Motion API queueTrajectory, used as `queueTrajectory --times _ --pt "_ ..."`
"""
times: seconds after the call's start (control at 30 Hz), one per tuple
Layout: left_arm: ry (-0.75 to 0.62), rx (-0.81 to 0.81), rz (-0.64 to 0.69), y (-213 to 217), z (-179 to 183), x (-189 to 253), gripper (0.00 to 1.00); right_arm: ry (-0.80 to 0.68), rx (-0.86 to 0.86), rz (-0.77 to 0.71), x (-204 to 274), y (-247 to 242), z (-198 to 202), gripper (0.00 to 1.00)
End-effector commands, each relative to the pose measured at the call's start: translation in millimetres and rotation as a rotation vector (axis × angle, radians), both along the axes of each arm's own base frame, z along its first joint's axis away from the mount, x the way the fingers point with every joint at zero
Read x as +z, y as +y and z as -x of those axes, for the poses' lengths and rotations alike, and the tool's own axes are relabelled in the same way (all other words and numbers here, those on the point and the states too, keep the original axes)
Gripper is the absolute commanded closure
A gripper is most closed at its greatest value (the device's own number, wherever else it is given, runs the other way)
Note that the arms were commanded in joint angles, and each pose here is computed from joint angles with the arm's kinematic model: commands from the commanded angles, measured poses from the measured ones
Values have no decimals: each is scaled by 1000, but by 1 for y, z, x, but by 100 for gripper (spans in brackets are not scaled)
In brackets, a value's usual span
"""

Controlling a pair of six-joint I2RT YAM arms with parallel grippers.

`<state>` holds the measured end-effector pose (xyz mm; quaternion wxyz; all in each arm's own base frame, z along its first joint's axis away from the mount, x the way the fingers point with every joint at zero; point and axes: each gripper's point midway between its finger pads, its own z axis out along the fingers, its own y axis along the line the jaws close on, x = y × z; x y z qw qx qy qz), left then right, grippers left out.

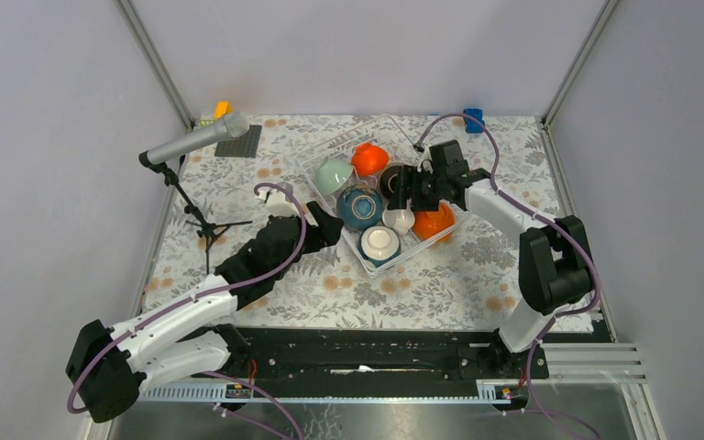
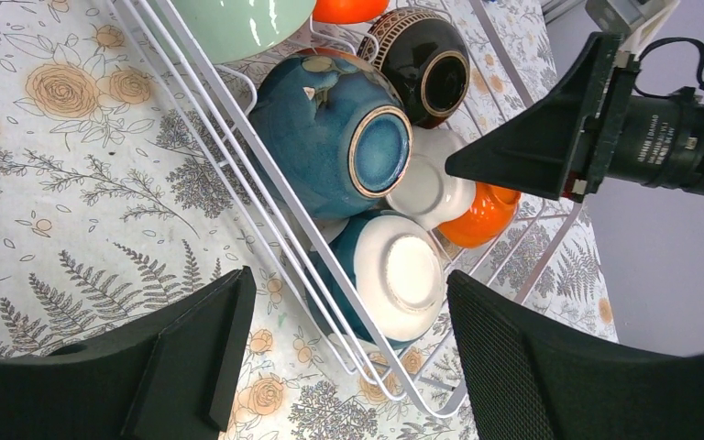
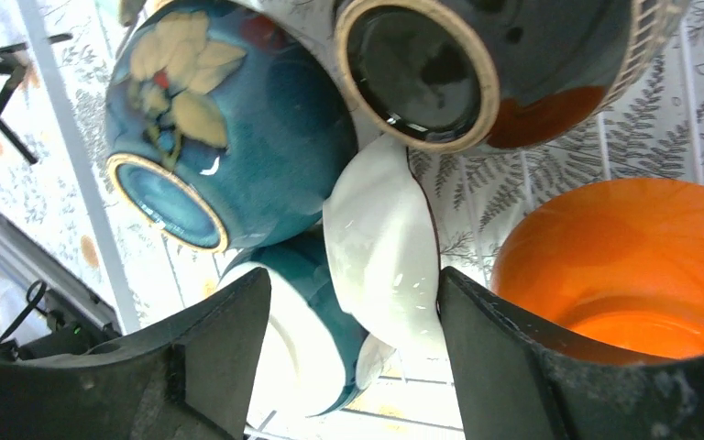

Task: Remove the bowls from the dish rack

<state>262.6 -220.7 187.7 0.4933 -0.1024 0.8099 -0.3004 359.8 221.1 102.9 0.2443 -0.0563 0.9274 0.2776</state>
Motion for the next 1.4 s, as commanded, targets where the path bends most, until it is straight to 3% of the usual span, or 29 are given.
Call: queueTrajectory --times 0.0,0.33,0.53,0.93,1.3,1.37 --pt "-13 -5 -2 1 0 6 18 -5 56 -109 22 17 13 29" --pt "-7 -9 13 3 4 4 18 23 57 -100 8 15 16 44" --pt "-6 -17 6 2 5 3 19 32 59 -183 10 17 14 56" --pt "-18 -35 0 1 6 7 19 78 103 -356 14 22 12 60" --pt "-17 -33 -8 1 5 7 19 112 119 -503 21 18 7 79" --pt "-19 -34 -6 1 5 8 19 117 126 -521 24 19 8 86"
